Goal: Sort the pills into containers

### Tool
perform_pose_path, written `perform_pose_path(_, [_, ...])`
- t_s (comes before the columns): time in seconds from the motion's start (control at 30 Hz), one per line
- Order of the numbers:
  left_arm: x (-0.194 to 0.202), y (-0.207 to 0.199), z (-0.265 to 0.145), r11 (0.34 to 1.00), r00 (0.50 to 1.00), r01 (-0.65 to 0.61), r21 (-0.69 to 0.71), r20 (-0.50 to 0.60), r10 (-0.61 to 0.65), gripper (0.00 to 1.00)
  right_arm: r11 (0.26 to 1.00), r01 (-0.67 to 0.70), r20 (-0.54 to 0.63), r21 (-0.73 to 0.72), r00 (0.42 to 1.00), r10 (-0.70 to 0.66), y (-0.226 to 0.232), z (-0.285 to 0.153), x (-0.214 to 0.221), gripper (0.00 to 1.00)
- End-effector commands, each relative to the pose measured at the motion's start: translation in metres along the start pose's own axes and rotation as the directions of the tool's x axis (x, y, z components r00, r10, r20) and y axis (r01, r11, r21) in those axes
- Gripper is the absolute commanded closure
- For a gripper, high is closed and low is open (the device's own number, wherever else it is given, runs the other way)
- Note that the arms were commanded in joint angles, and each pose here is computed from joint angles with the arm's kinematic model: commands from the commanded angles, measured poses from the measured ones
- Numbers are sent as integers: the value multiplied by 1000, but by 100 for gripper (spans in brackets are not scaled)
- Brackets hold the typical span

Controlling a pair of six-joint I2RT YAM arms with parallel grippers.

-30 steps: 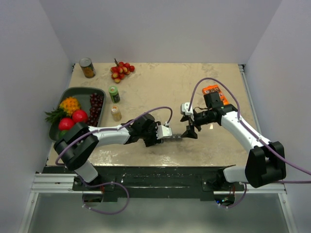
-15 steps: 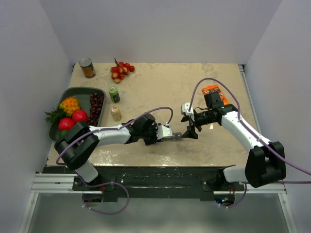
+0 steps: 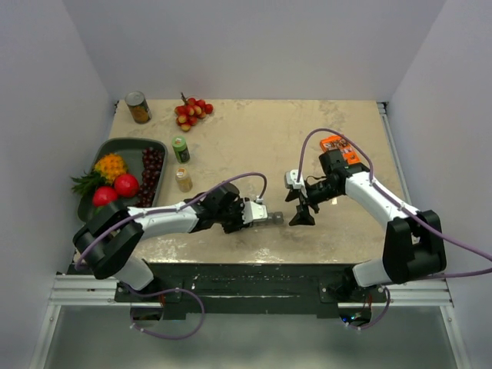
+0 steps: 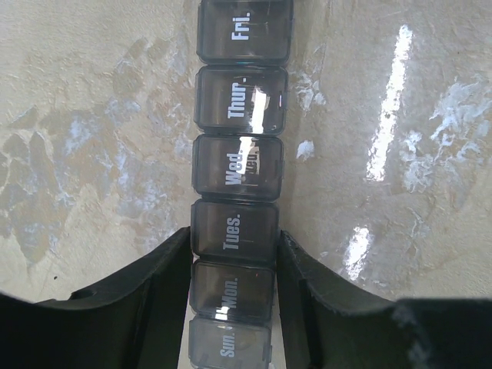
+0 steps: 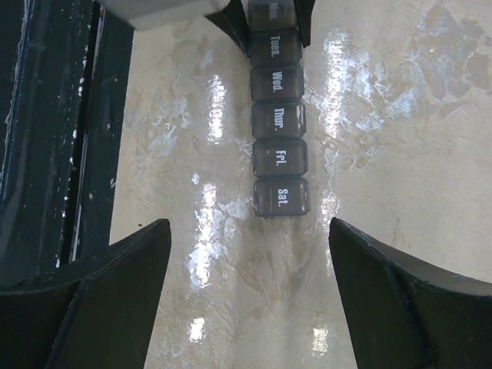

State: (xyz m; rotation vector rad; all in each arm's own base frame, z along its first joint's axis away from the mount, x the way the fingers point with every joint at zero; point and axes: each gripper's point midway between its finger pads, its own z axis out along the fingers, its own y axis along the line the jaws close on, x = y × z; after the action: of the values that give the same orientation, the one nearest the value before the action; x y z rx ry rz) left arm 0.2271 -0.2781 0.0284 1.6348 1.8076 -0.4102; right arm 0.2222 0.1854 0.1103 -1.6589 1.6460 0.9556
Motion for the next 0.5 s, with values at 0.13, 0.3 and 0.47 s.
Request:
perform_pose_path(0.13, [-20,5,-14,999,995,13,-46,99,-8,93,994,105,-7,-20,994,-105,-13,5,-5,14])
perform_pose_path(0.3, [-26,3,-18,999,992,28,-38,126,-23,93,992,119,-27,-52,992,-121,-21,19,-6,13])
perform_pose_path(0.47, [-34,3,-26,998,987,35,-42,159,-28,94,991,129,-57,-26,990,-130,-26,33,-9,13])
